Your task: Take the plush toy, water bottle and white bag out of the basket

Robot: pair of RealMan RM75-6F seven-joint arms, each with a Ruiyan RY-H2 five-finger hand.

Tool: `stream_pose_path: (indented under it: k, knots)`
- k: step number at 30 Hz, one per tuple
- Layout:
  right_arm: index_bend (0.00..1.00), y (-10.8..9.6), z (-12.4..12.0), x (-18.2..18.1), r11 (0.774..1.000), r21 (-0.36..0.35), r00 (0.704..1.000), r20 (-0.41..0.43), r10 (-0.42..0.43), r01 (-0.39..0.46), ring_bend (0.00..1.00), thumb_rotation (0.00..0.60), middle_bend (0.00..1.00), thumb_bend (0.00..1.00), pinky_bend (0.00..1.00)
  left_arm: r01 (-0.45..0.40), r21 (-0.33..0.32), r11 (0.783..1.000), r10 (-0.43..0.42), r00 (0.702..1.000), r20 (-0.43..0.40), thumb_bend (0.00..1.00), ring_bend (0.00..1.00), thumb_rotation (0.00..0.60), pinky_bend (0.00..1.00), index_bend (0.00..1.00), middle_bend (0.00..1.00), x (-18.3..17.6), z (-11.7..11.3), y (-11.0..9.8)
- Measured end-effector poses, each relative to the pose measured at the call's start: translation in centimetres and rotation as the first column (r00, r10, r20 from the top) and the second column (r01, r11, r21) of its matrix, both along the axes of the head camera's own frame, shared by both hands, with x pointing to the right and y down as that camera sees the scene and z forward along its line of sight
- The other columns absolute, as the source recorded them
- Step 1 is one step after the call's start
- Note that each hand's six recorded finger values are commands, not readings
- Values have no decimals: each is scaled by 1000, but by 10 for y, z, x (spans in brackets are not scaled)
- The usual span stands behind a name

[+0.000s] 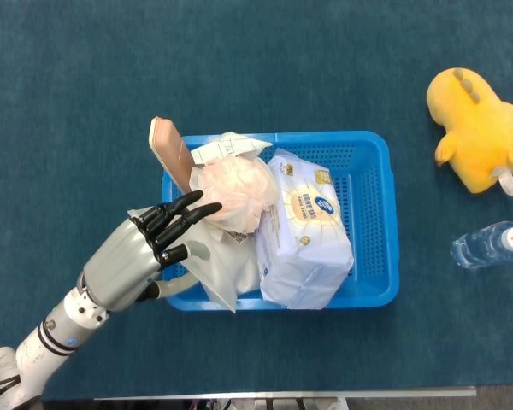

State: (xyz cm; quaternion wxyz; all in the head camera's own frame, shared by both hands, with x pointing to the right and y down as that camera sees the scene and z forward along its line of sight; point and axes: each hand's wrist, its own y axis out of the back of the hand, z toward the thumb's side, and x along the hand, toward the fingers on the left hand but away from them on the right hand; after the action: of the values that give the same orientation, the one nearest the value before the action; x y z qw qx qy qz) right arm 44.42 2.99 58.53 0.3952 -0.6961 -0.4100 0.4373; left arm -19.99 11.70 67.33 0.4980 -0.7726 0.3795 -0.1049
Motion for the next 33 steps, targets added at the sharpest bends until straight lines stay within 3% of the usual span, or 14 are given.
stream_pose_path:
  k: [9,16,24,33]
  knots:
    - [125,0,2,0,1000,-7,1000,1,0,0,197,600,263,0,532,12,-9,1000,-13,1000,-12,452,90,600,349,503,130,-1,0,-2]
    - [125,0,3,0,1000,-9,1000,3,1,-1,197,600,263,0,532,6,-11,1000,-6,1000,-11,477,95,600,357,550,134,1,1,1]
    - [125,0,4,2,1000,-10,1000,5,6,-6,197,600,263,0,532,24,-5,1000,-24,999,-35,484,117,600,383,767,154,1,-1,2]
    - [125,0,4,3,1000,-10,1000,6,9,-9,196,600,263,0,532,46,-24,999,-47,997,-61,483,119,600,392,813,156,0,-6,0]
